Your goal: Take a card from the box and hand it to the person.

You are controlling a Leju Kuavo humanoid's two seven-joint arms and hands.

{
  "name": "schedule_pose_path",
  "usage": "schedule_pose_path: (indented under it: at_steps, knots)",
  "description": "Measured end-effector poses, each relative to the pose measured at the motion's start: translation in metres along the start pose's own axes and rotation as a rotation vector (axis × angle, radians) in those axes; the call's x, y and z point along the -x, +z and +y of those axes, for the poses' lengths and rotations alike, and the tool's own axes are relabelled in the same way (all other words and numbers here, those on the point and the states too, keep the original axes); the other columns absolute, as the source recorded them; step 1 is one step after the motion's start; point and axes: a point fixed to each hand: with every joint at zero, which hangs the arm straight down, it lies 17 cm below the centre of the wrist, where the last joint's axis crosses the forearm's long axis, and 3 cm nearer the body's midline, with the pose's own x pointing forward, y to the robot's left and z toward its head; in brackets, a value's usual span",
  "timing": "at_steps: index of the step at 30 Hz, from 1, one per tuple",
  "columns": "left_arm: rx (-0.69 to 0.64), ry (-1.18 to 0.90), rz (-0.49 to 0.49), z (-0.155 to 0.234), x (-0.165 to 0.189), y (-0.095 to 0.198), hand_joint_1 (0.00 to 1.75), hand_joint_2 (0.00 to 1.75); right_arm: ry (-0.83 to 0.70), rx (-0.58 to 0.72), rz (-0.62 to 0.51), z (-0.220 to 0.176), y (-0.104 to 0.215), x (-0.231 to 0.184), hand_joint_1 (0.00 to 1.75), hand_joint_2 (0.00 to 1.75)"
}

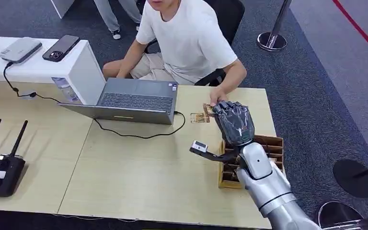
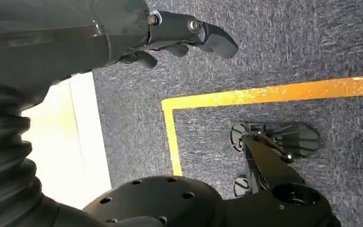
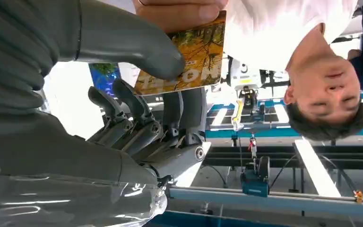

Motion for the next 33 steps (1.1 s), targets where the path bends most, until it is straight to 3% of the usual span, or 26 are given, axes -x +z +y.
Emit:
schedule_pose_path:
  at_steps: [1, 9, 10, 17, 21, 33]
  knots:
    - [0.0, 0.0, 0.0, 0.0, 0.0, 0.0, 0.0, 1.75, 0.001, -0.005, 0.0, 0.002, -0.002, -0.001, 0.0, 1.75]
    - [-0.019, 0.001, -0.004, 0.004, -0.001, -0.001, 0.0, 1.75, -0.002, -0.023, -0.005, 0.009, -0.013, -0.007, 0.0, 1.75]
    - [-0.023, 0.004, -0.006, 0.004, -0.001, -0.001, 0.0, 0.0, -0.004, -0.024, -0.007, 0.01, -0.014, -0.008, 0.0, 1.75]
    - [-0.026, 0.009, -0.007, 0.005, -0.002, -0.001, 0.0, 0.0, -0.041, -0.026, 0.0, 0.011, -0.019, -0.007, 0.0, 1.75]
    - [-0.026, 0.013, -0.006, 0.005, -0.001, -0.001, 0.0, 0.0, -0.138, -0.016, 0.041, 0.009, -0.019, 0.002, 0.0, 1.75]
    - [-0.029, 0.02, -0.011, 0.007, -0.002, -0.001, 0.0, 0.0, -0.753, 0.109, 0.424, 0.0, -0.003, 0.121, 0.0, 1.75]
